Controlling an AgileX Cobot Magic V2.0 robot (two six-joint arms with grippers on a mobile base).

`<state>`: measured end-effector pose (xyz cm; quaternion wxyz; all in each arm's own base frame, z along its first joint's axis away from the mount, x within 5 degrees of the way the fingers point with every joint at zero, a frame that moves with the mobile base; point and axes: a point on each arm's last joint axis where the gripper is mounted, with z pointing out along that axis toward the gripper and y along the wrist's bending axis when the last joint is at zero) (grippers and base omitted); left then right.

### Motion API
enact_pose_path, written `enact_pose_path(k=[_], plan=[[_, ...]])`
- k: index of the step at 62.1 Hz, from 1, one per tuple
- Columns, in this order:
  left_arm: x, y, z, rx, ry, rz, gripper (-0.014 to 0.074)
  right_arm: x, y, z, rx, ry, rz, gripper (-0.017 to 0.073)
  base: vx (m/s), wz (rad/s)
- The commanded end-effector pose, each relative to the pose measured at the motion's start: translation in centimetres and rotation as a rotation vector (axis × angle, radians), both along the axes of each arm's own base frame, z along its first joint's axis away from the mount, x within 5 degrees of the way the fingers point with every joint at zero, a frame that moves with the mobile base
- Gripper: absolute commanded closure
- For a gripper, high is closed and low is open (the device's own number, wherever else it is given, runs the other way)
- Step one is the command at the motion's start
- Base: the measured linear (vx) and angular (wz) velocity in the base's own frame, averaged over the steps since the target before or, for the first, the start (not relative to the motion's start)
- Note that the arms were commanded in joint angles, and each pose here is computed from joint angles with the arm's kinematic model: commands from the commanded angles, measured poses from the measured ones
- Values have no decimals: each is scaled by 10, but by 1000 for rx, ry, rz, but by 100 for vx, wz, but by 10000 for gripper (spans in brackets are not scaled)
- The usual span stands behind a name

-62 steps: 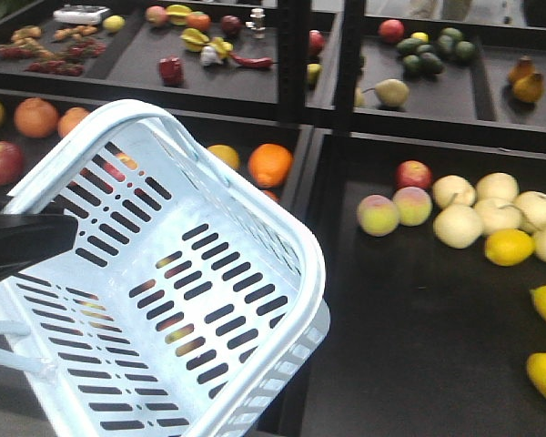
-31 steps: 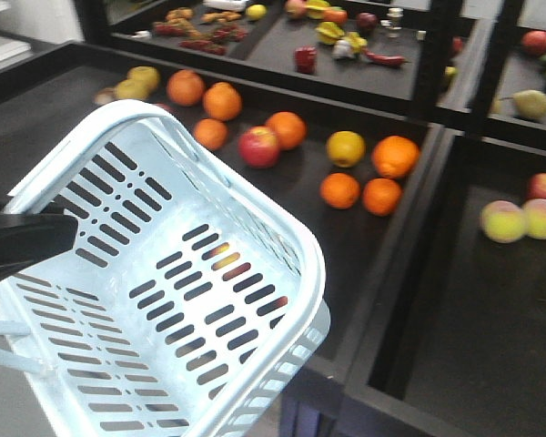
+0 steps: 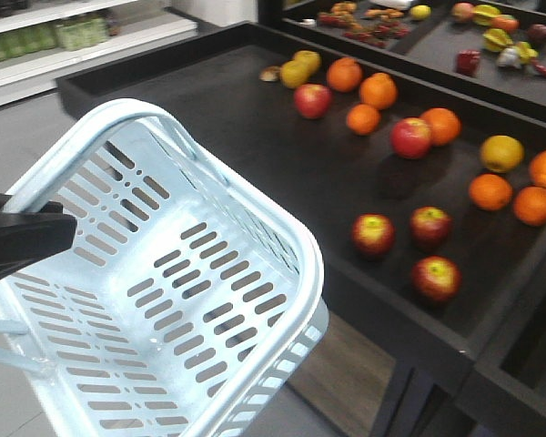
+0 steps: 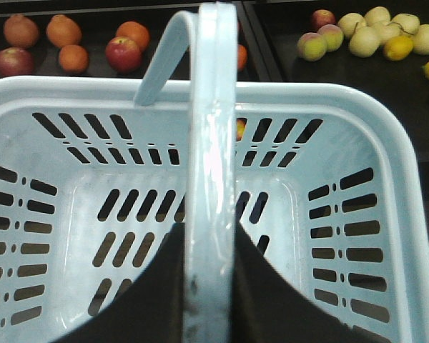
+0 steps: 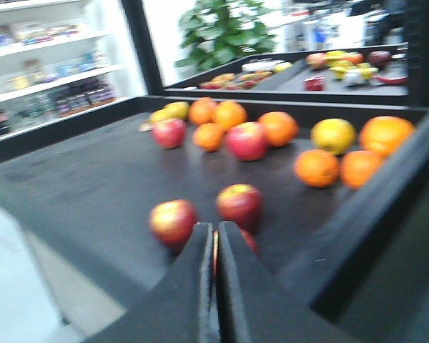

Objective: Pick three apples into basket with both arms
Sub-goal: 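Hold the basket in the left gripper while turning the base away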

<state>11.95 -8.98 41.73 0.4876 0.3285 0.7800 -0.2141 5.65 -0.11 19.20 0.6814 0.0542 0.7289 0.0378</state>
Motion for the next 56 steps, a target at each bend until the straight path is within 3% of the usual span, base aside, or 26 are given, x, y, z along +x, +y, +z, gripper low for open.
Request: enact_pose_path(k=[1,56], plan=[[-1,1,18,-101,-90,26,600,0,0,3,-16,-73,-4,564,-19,57],[-1,1,18,-101,-90,26,600,0,0,3,-16,-73,-4,564,-17,51]])
